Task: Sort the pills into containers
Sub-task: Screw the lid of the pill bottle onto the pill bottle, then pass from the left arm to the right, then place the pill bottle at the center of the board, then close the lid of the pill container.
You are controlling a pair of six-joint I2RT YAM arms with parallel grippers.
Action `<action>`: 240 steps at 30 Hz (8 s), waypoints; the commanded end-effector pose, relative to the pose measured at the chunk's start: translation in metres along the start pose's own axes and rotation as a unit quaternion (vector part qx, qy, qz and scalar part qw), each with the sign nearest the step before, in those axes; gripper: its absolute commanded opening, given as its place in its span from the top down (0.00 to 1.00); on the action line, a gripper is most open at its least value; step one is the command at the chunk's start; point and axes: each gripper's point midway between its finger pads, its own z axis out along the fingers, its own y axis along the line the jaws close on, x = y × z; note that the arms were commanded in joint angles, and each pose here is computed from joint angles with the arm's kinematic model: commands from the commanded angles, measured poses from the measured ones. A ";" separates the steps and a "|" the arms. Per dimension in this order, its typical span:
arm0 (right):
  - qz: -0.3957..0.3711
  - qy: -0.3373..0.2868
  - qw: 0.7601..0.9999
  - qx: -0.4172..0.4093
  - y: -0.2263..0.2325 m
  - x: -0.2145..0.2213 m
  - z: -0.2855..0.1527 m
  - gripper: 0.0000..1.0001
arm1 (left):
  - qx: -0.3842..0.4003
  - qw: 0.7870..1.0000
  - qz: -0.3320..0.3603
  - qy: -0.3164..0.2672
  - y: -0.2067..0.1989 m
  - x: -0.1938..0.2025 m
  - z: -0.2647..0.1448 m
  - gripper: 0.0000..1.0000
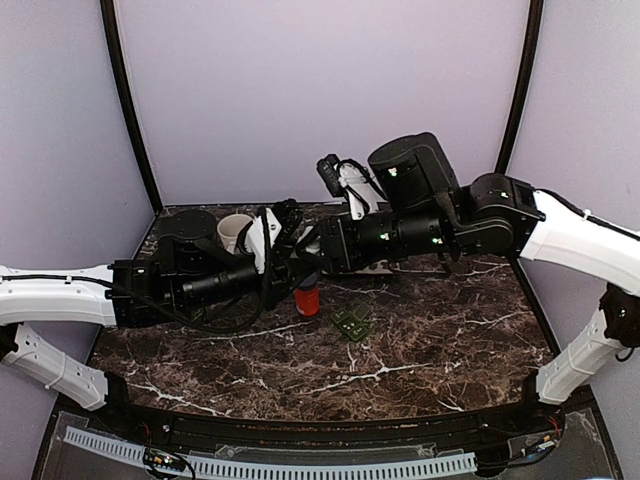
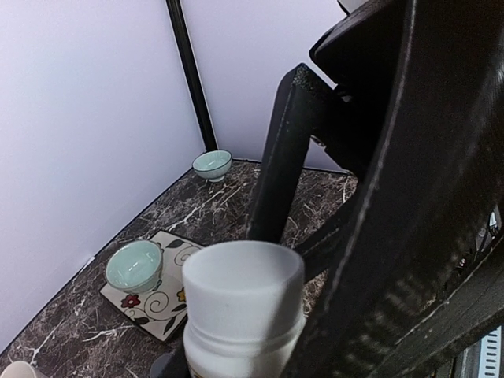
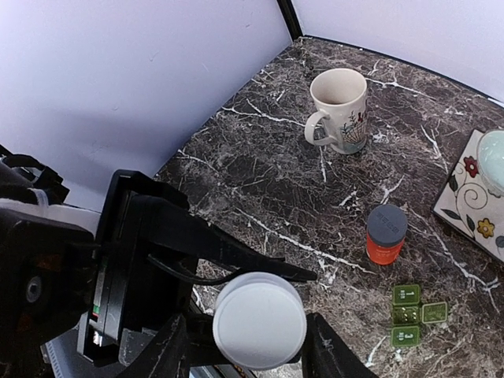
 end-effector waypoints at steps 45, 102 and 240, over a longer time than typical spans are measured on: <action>0.030 -0.020 0.976 0.215 -0.140 0.016 0.011 0.94 | -0.100 0.993 -0.061 0.025 0.032 0.043 -0.029 0.40; 0.167 0.087 0.883 0.431 -0.437 0.124 0.054 0.77 | -0.101 0.978 -0.161 0.085 0.015 0.135 -0.022 0.47; 0.121 0.129 0.973 0.146 -0.226 0.161 0.116 0.79 | -0.005 0.922 -0.245 0.302 -0.025 0.266 0.112 1.00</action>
